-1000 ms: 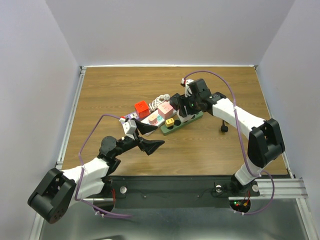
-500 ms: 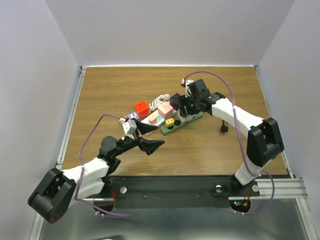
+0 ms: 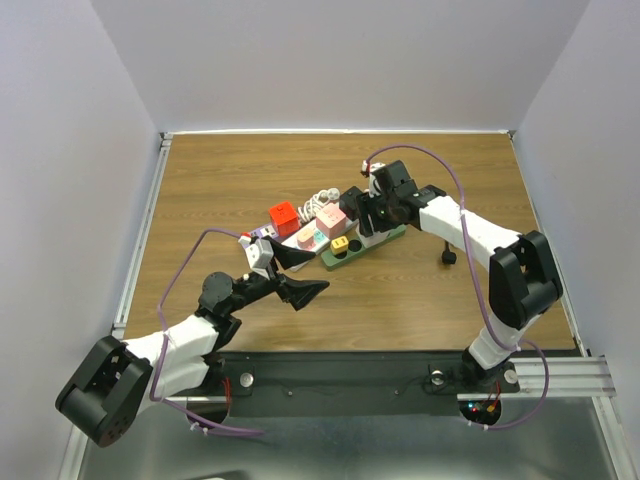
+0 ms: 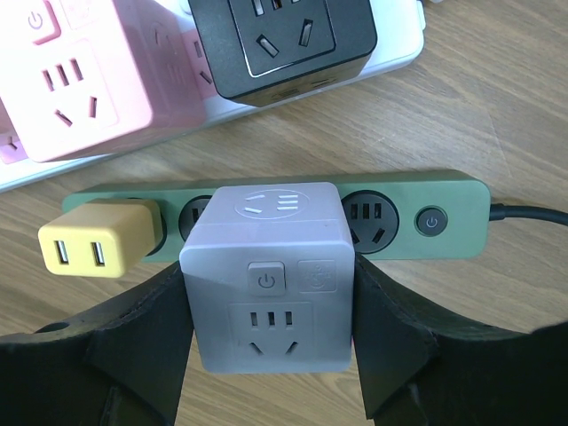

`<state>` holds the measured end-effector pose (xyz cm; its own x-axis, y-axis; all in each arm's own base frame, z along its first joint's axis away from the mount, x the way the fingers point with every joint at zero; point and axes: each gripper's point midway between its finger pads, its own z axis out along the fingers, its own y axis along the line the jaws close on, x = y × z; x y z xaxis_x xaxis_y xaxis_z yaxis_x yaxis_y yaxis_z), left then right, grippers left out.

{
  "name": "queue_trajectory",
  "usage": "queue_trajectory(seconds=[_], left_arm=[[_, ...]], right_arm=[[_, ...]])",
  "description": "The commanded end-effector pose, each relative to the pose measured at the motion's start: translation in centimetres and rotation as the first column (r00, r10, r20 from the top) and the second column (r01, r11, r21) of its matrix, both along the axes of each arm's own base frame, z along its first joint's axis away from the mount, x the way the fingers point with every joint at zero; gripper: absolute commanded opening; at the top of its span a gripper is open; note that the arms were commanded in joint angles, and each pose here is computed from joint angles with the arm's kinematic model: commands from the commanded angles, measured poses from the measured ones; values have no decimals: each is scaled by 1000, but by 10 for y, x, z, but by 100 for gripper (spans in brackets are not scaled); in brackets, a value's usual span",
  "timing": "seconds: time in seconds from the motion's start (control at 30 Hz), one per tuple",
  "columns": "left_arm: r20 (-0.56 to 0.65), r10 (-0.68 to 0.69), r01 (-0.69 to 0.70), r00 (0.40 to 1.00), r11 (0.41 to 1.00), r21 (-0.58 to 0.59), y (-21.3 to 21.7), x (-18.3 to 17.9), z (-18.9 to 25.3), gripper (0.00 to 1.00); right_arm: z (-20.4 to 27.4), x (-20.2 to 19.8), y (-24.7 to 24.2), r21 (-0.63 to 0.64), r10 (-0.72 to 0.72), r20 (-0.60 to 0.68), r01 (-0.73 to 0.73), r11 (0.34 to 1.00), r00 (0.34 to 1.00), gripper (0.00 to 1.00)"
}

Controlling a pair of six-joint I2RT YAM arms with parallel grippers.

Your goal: Insert the plug

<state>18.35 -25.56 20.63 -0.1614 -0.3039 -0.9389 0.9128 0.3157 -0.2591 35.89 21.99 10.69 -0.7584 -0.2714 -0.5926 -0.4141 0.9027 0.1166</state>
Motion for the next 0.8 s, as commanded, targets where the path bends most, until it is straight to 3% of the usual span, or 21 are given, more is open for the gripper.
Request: queue_trajectory(seconds=[0.0,0.77], left_arm=[[56,0,2,998,999,-32,2,-1,13,98],[56,1,1,998,999,-32,2,-1,13,98]], right_arm=[[8,11,5,15,-16,51,15,1000,999,0],[2,11,-9,-39,-80,56,82,996,995,1]])
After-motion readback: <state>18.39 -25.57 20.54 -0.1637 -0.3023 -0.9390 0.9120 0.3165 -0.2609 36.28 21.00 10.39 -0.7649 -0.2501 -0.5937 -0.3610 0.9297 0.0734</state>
